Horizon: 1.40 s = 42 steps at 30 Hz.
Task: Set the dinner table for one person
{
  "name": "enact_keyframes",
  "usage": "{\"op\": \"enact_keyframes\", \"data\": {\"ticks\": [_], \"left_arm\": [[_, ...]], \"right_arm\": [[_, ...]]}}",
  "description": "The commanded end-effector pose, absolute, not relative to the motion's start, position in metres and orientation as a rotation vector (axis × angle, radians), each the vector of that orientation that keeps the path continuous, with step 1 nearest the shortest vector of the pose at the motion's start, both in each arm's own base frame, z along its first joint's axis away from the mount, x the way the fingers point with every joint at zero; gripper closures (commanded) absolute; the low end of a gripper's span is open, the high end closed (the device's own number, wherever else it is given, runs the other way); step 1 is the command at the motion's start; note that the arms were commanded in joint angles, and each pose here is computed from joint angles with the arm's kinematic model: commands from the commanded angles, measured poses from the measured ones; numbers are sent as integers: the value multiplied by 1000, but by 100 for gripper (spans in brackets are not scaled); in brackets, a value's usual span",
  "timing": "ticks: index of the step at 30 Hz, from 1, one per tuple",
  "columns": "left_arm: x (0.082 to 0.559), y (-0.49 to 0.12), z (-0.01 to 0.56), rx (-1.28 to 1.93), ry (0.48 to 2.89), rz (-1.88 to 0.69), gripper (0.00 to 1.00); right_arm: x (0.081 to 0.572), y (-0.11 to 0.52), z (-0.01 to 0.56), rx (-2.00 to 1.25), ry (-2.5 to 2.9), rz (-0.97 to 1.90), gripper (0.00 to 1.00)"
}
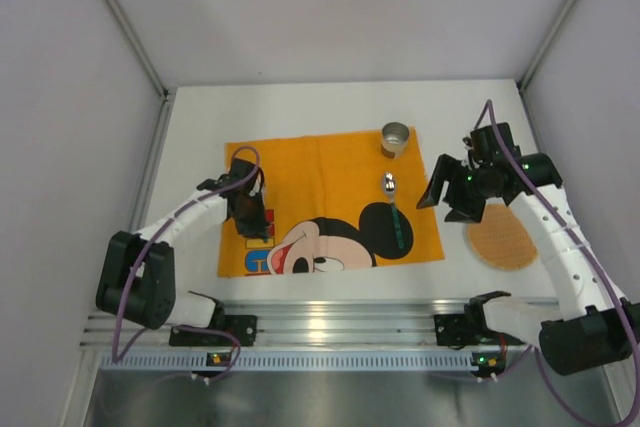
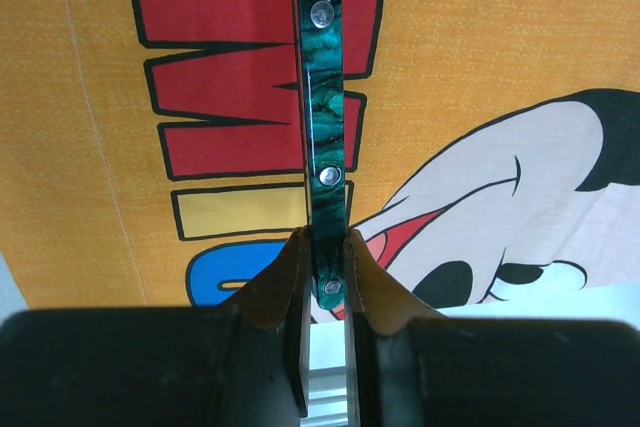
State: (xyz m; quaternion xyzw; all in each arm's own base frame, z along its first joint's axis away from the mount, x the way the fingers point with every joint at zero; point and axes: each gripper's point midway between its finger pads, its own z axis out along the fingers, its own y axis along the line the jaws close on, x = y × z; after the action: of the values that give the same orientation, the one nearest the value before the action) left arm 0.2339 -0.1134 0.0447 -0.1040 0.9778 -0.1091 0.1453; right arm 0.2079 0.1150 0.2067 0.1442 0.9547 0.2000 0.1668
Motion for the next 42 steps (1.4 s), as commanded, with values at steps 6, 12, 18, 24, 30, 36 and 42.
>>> {"op": "enact_keyframes", "data": {"ticks": [6, 12, 18, 24, 30, 36, 42], "left_arm": [[233, -107, 63, -364, 2886, -232, 69], [215, -96, 67, -391, 2936, -158, 51], [211, -94, 88, -425, 2894, -168, 26], [229, -105, 121, -404, 2816, -261, 19], [233, -139, 140, -334, 2771, -547, 20], [212, -157, 161, -261, 2701, -773, 20], [200, -153, 164, -220, 2680, -781, 20]], "right_arm": [[182, 126, 185, 303, 2710, 728, 24], [177, 130, 177, 319, 2705, 766, 22], [179, 127, 186, 292, 2678, 737, 22], [190, 97, 188, 335, 2665, 509, 22], [219, 43, 168, 577, 2646, 205, 24], [250, -4, 128, 683, 2709, -83, 26], [279, -27, 99, 678, 2779, -313, 26]]}}
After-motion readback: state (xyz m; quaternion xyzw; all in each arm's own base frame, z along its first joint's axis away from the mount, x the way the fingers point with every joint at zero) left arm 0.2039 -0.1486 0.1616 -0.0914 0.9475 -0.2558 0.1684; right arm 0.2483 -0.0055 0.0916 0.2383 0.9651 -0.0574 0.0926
